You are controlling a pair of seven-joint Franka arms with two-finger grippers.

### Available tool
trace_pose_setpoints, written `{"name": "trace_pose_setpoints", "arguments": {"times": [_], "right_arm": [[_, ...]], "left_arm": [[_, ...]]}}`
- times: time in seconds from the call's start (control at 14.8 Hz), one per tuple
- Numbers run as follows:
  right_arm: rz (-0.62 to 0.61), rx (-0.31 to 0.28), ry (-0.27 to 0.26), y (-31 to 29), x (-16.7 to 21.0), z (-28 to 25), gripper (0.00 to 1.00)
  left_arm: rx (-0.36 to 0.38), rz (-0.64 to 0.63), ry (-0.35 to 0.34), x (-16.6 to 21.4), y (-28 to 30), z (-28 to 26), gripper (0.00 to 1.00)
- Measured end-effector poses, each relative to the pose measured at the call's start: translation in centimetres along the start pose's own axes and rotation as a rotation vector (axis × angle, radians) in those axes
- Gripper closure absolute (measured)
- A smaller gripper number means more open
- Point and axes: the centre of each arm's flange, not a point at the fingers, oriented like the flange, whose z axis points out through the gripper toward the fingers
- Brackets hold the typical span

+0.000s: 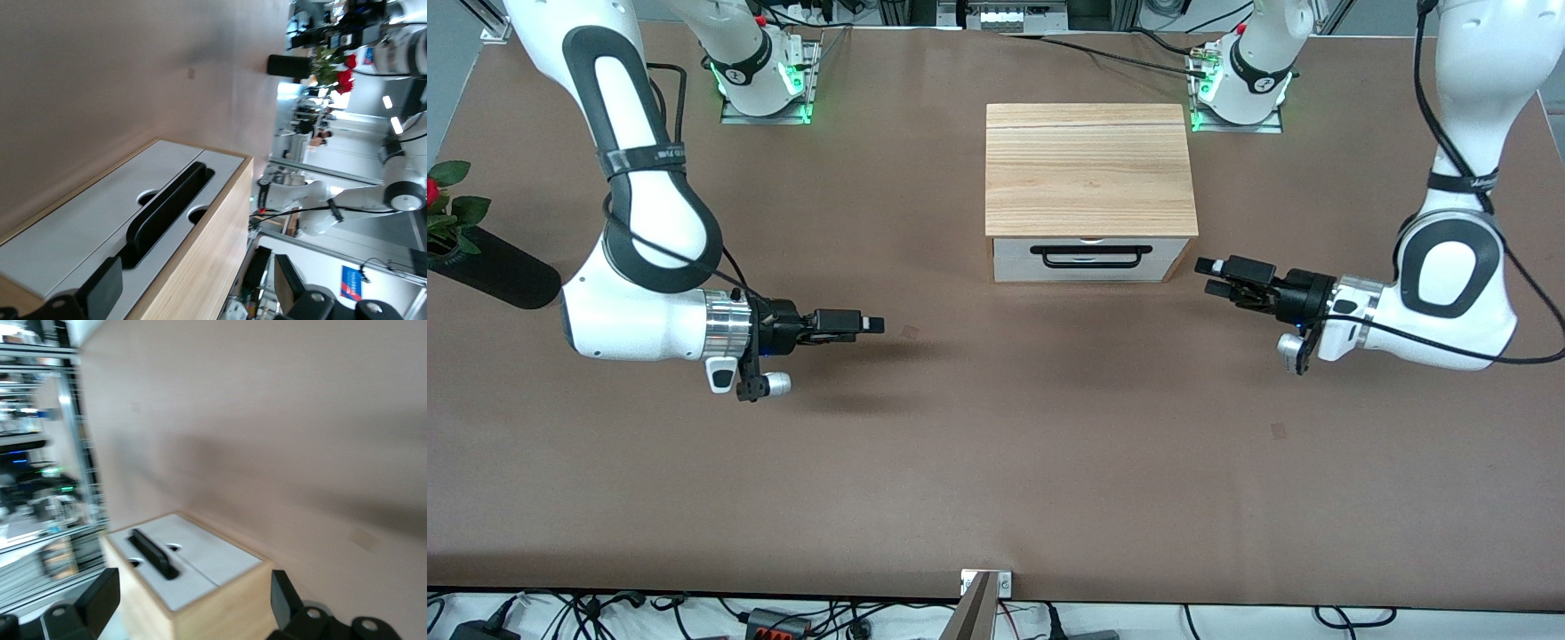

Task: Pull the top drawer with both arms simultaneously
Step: 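Move the left gripper while the right gripper moves toward the drawer handle, then close the left gripper on the handle while the right gripper grips it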

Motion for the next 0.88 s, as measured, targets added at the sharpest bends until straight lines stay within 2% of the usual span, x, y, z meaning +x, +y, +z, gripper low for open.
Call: {"name": "trace_pose_setpoints", "arguments": {"times": [0.27,0.41,0.68,0.81,0.88], "right_arm": [[-0.077,0.186,0.07,1.3,-0.9,3.1,0.0],[-0.103,0.227,0.089,1.4,-1.7,6.1,0.0],[-0.143,0.346,0.113,0.8,-3.1,12.9,0.0],[-0.15,0.386,0.13,0.0,-4.0,16.0,0.0],[-0.158,0.4,0.139,-0.3,-4.5,17.4,0.0]], "left_arm": [[-0.104,0.05,0.027,-1.4,-4.5,3.1,0.0],[-0.187,0.066,0.085,-2.2,-6.5,4.5,0.0],[-0.241,0.122,0.156,-2.4,-10.0,6.4,0.0],[-0.284,0.114,0.186,-2.5,-11.7,7.5,0.04],[-0.303,0.104,0.194,-2.7,-12.2,8.2,0.09]]}}
